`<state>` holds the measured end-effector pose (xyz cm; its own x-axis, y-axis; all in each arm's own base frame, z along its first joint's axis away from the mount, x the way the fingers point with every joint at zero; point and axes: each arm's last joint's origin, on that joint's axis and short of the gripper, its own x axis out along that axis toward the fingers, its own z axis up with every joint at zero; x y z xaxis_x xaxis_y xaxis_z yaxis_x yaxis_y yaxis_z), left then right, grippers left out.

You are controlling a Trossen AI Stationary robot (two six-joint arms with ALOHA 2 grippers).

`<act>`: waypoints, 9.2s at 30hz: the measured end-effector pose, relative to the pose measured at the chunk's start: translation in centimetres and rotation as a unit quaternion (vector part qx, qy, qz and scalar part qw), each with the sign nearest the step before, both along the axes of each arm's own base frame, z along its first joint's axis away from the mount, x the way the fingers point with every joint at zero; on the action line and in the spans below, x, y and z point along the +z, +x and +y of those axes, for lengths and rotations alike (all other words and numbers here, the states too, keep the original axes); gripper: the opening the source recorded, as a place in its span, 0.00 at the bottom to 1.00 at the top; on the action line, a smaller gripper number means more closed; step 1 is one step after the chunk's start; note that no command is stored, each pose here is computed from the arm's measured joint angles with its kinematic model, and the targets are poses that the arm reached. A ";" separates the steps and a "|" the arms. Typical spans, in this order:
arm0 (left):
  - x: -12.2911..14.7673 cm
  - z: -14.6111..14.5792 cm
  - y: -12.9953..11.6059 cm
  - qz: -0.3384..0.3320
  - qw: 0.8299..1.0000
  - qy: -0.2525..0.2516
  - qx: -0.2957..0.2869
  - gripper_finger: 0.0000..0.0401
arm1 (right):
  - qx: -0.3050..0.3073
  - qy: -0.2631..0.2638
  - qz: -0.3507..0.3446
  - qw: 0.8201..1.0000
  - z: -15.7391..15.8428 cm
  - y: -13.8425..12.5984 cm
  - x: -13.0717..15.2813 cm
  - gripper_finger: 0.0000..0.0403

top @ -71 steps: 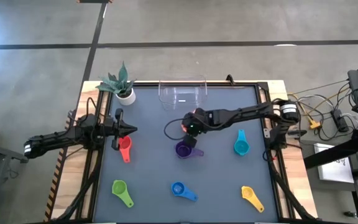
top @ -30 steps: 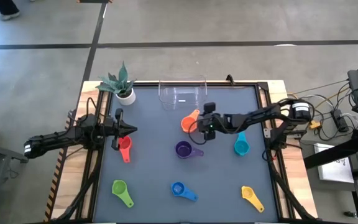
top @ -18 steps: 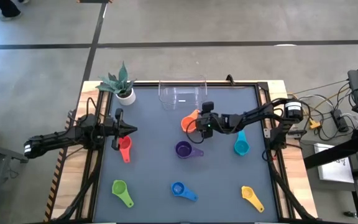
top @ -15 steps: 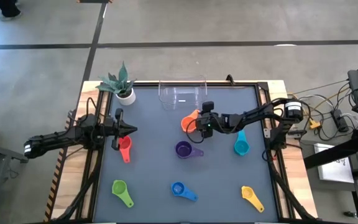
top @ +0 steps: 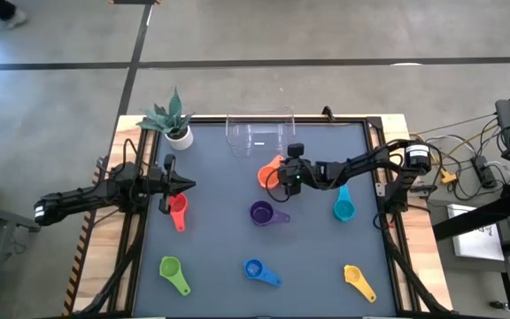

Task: Nest measuring cups in basket
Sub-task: Stack the orange measuring cup on top of the purple measuring cup

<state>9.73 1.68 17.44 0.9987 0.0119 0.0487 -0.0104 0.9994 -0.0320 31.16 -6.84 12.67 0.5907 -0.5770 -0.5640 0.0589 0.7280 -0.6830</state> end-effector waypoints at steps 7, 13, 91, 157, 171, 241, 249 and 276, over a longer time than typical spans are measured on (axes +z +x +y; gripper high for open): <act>0.0 0.0 0.0 0.000 1.000 0.000 0.000 0.00 | 0.008 0.006 -0.002 1.000 0.3 0.1 0.0 0.03; 0.0 0.0 0.0 0.000 1.000 0.000 0.000 0.00 | 0.017 -0.001 -0.004 1.000 1.5 0.2 0.3 0.02; 0.0 0.0 0.0 0.000 1.000 0.000 0.000 0.00 | -0.143 0.265 -0.073 0.951 5.0 -7.0 0.5 0.57; 0.0 0.0 0.0 0.000 1.000 0.000 0.000 0.00 | -0.066 0.310 -0.051 0.947 12.1 -8.2 5.1 0.46; 0.0 0.0 0.0 0.000 1.000 0.000 0.000 0.00 | 0.004 0.268 -0.022 0.963 12.3 -9.1 3.2 0.56; 0.0 0.0 0.0 0.000 1.000 0.000 0.000 0.00 | 0.004 -0.008 -0.107 0.994 17.9 -5.2 5.7 0.02; 0.0 0.0 0.0 0.000 1.000 0.000 0.000 0.00 | 0.018 -0.077 -0.099 0.992 18.8 -3.3 3.2 0.02; 0.0 0.0 0.0 0.000 1.000 0.000 0.000 0.00 | 0.046 -0.128 -0.050 0.989 19.9 -1.2 2.0 0.30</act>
<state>9.73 1.67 17.43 0.9988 0.0114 0.0483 -0.0098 0.9994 -0.0322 29.94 13.10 14.65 0.6925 -0.6353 -0.3418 0.0780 0.5369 -0.8400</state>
